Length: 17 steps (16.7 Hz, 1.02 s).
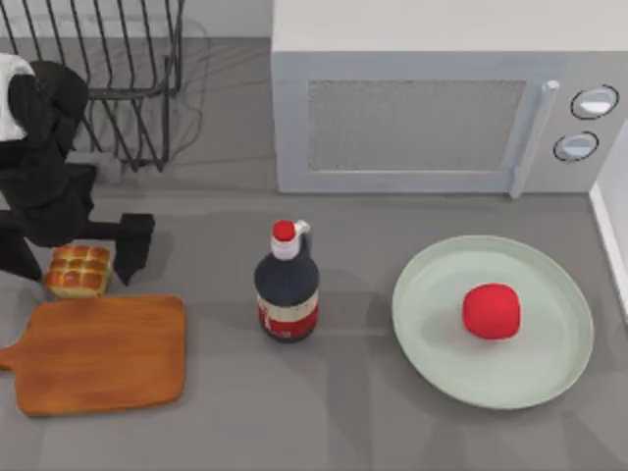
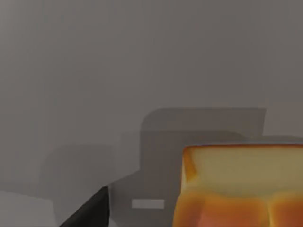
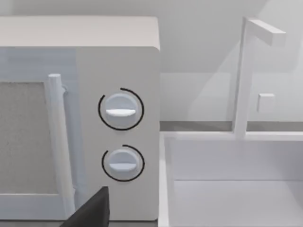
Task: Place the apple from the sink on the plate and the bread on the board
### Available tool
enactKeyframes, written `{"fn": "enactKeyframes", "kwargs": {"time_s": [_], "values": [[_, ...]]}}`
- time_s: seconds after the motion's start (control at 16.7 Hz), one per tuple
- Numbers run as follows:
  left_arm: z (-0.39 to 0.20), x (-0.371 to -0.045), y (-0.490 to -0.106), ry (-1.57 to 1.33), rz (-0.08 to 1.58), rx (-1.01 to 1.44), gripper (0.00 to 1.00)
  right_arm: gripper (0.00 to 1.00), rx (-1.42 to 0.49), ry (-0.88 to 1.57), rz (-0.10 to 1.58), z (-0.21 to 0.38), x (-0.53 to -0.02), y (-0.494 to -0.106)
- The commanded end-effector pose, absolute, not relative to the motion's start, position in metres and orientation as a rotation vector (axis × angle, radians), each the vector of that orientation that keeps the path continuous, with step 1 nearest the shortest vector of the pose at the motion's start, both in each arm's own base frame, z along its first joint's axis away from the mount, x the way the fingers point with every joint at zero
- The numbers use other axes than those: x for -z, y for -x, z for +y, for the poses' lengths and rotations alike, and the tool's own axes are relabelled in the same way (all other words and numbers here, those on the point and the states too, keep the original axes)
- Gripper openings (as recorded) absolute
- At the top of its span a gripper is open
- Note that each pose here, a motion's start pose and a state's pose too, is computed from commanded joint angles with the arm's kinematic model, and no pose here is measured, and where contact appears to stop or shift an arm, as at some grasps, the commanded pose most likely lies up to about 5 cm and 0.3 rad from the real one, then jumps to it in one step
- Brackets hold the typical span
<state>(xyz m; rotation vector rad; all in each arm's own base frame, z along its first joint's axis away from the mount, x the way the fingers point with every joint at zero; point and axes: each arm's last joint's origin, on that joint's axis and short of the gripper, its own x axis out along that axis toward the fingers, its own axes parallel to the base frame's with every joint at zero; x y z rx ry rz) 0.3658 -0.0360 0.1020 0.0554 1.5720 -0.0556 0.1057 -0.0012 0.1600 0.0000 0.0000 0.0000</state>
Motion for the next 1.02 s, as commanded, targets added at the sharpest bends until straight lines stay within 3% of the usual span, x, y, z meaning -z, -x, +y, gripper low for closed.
{"fn": "enactKeyframes", "kwargs": {"time_s": [0.12,0.9,1.02], "values": [[-0.036,-0.102,-0.3658,-0.055,1.572,0.056,1.0,1.0,0.0,0.0,0.0,-0.0012,-0.16,-0.1057],[-0.036,-0.102,-0.3658,-0.055,1.572,0.056,0.02,1.0,0.0,0.0,0.0,-0.0012,-0.16,-0.1057],[-0.036,-0.102,-0.3658,-0.055,1.572,0.056,0.0,1.0,0.0,0.0,0.0,-0.0012,-0.16,-0.1057]]}}
